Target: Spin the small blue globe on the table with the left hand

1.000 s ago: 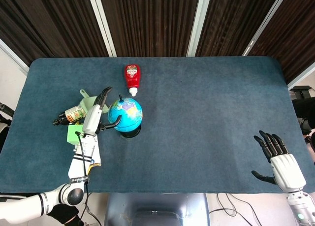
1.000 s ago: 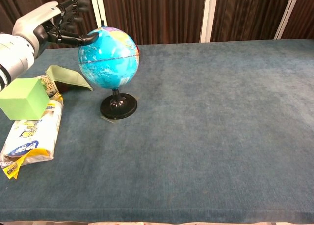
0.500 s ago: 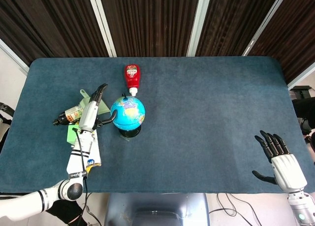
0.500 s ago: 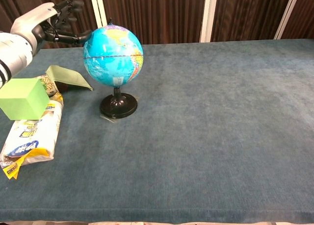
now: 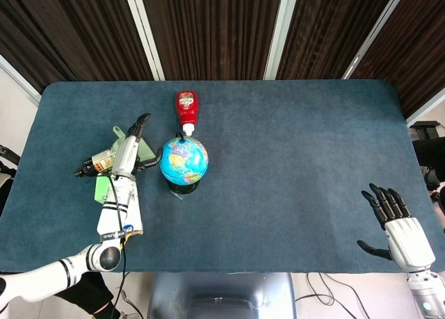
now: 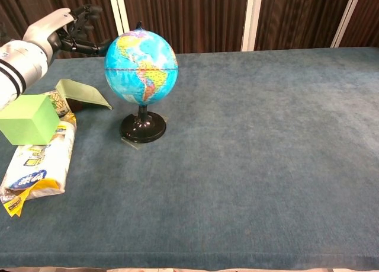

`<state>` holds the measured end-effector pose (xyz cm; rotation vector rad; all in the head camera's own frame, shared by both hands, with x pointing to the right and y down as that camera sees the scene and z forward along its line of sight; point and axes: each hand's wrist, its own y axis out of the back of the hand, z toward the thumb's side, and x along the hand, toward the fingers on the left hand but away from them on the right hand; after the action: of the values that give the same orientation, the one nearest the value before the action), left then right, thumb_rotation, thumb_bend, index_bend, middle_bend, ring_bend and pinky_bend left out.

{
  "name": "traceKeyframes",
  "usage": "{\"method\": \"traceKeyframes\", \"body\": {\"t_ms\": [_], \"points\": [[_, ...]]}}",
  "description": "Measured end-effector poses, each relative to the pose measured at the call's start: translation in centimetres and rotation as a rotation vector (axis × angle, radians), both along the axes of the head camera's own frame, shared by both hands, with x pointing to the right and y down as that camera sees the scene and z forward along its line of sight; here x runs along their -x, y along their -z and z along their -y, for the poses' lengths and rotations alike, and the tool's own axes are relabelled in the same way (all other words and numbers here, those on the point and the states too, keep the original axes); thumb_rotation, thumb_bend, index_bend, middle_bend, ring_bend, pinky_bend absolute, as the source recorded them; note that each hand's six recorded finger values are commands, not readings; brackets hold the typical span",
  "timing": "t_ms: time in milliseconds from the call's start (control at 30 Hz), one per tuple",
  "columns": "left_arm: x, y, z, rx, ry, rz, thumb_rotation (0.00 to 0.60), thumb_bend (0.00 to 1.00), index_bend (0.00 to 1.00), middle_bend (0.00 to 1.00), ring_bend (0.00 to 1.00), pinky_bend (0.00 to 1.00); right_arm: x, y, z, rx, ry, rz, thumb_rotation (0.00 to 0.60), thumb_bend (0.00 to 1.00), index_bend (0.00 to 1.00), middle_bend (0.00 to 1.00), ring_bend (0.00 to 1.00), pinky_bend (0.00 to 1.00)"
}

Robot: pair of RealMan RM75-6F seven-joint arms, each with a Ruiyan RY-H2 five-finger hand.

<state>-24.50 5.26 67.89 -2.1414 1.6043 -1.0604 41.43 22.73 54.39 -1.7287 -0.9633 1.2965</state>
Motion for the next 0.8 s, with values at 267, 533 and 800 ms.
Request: {"method": "traceKeyframes", "body": {"t_ms": [267, 533, 800], "points": [[1.5, 1.7, -0.4, -0.050, 0.033, -0.018, 0.597, 0.34, 0.00, 0.00, 0.00, 0.00, 0.0, 0.1, 0.0, -0.002, 0.000, 0.004, 0.600, 0.03, 0.00, 0.00, 0.00, 0.00], [0.6, 3.9, -1.6, -0.065, -0.004, -0.115, 0.594, 0.34, 0.00, 0.00, 0.00, 0.00, 0.3, 0.1, -0.3, 0.004, 0.013, 0.011, 0.600, 0.03, 0.00, 0.00, 0.00, 0.00], [-1.3, 4.3, -2.5, -0.066, -0.047, -0.131, 0.596, 0.34, 0.00, 0.00, 0.00, 0.00, 0.1, 0.2, -0.1, 0.004, 0.007, 0.015, 0.600, 0.03, 0.00, 0.00, 0.00, 0.00]]}}
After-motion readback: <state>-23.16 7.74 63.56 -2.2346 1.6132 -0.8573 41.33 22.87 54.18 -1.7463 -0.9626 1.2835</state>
